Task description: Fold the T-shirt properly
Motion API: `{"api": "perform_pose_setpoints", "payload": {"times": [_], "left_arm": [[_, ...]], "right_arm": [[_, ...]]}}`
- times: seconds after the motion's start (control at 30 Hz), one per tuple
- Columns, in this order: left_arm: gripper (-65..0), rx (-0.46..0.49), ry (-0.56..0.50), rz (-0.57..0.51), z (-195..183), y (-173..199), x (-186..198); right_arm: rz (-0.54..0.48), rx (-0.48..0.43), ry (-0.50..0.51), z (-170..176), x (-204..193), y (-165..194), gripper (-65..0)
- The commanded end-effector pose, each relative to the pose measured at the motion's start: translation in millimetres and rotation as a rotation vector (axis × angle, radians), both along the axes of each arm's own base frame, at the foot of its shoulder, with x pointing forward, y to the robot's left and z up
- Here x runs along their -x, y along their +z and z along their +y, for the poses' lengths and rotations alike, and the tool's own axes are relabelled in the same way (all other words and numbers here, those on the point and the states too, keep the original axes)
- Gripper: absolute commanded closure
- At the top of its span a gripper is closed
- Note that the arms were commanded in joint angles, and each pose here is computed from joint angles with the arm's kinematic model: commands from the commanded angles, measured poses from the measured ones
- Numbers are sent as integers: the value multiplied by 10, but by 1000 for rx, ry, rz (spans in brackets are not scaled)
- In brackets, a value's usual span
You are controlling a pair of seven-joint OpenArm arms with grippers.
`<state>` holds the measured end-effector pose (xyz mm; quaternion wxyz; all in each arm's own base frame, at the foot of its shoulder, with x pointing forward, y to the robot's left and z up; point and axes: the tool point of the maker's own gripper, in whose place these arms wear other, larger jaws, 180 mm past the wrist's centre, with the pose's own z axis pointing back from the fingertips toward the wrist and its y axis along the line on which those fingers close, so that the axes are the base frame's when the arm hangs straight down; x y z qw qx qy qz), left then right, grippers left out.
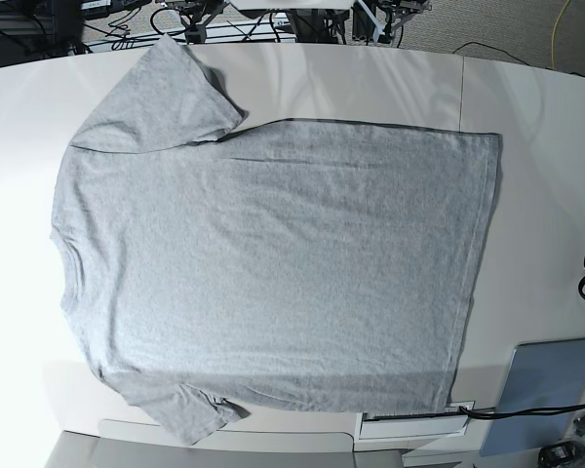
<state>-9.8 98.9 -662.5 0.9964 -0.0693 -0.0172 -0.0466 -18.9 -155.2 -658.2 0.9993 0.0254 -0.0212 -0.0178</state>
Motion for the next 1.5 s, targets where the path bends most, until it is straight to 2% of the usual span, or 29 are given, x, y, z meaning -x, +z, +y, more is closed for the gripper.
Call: {"api": "perform_pose_setpoints", "payload": {"times": [0.0, 0.53, 0.67, 0.87, 0.97, 1.07, 1.2, 1.37, 1.47], "left_arm": [[-278, 0, -4, 1, 15, 1, 32], [-286, -23, -2, -7, 55, -3, 22], [-322, -25, -1, -7, 57, -4, 21], [-322, -24, 12, -14, 59, -2, 30], [-312, -25, 45, -16, 69, 2, 44], [-294, -31, 59, -37, 117, 19, 31], [-279, 22, 48, -76, 85, 84, 48], [-279, -19, 43, -88, 245, 187, 147], [-279, -39, 91, -76, 409, 289, 230]], "right_arm": [[-8, 0, 2, -17, 13, 6, -131], [-6, -6, 1, -7, 94, 12, -132], [-5, -31, 2, 37, 109, 16, -182], [-36, -18, -7, -29, 53, 22, -185], [-16, -5, -5, -123, 87, 25, -185], [0, 16, 0, -257, 205, 43, -185], [1, 37, 5, -403, 369, 77, -185], [8, 49, 21, -522, 595, 151, -185], [2, 39, 43, -552, 703, 230, -185]]}}
